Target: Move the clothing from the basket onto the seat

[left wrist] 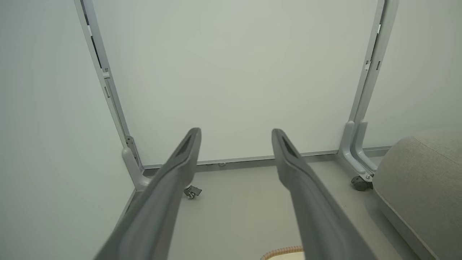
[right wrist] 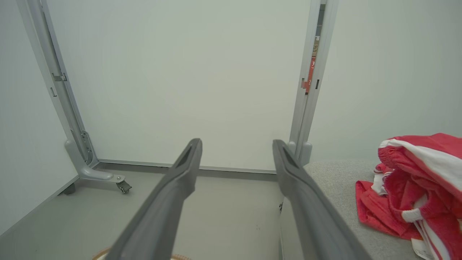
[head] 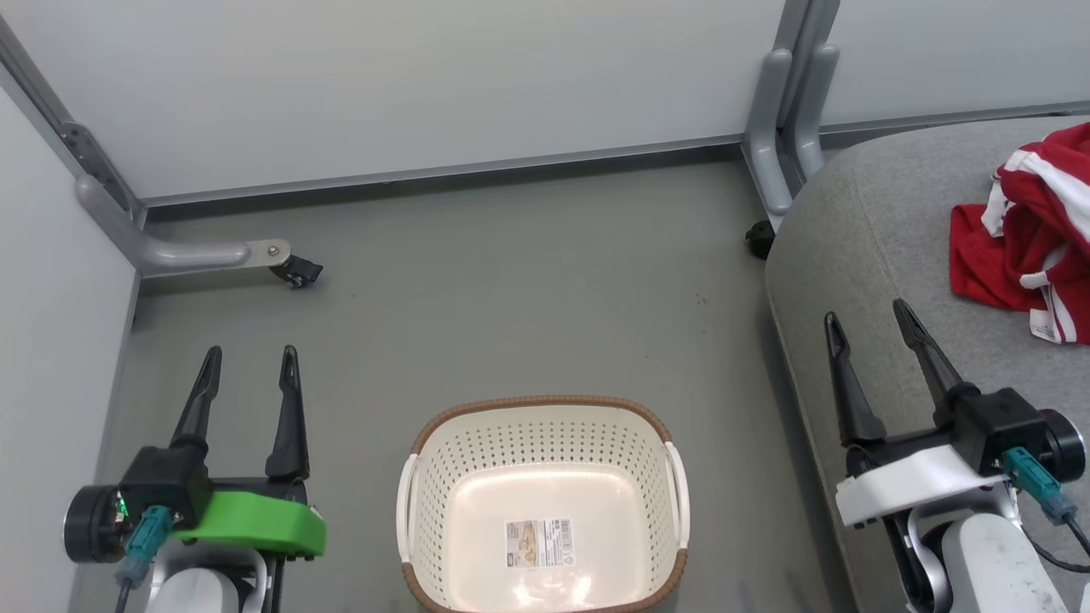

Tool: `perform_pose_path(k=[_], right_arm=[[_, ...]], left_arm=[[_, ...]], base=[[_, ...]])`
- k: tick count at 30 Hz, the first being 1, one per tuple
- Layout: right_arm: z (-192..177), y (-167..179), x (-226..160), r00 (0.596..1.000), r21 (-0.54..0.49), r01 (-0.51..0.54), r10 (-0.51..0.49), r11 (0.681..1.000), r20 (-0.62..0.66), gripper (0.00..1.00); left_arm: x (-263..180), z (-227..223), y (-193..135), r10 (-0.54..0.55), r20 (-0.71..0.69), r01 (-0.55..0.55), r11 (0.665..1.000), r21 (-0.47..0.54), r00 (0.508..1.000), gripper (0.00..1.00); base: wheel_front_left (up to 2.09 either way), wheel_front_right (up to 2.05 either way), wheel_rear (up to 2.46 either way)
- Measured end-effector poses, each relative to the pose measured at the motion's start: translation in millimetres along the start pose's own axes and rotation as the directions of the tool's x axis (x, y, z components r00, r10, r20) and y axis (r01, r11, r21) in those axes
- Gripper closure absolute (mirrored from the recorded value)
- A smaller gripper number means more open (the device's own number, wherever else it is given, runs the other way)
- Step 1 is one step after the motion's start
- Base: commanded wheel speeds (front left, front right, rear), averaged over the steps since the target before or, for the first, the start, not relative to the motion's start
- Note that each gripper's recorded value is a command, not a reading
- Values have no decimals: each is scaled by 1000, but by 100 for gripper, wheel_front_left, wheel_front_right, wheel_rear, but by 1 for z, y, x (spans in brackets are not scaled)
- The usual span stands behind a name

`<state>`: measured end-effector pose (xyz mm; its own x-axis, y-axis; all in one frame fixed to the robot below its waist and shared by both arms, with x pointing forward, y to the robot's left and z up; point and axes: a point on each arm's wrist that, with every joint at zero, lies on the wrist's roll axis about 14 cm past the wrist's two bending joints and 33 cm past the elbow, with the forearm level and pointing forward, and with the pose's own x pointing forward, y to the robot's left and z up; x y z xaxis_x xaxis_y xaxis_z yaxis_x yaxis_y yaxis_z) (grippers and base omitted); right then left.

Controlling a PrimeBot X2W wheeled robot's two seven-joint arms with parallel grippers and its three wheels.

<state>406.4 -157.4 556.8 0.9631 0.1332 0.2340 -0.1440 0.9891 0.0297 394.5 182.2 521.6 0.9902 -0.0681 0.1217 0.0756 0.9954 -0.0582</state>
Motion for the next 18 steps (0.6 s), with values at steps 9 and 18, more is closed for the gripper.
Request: perform_pose_path(k=[9, 18], right_arm=[[-6, -7, -21, 999, -4, 31, -31, 1000, -28, 0], [-13, -10, -25, 998, 12, 45, -44, 999, -53, 0]], left_arm=[[-9, 3, -8, -19, 11, 19, 1000, -13, 1000, 0], [-12, -4, -13, -34, -10, 34, 999, -12, 999, 0]], base=[[0, 0, 0], [0, 0, 0]])
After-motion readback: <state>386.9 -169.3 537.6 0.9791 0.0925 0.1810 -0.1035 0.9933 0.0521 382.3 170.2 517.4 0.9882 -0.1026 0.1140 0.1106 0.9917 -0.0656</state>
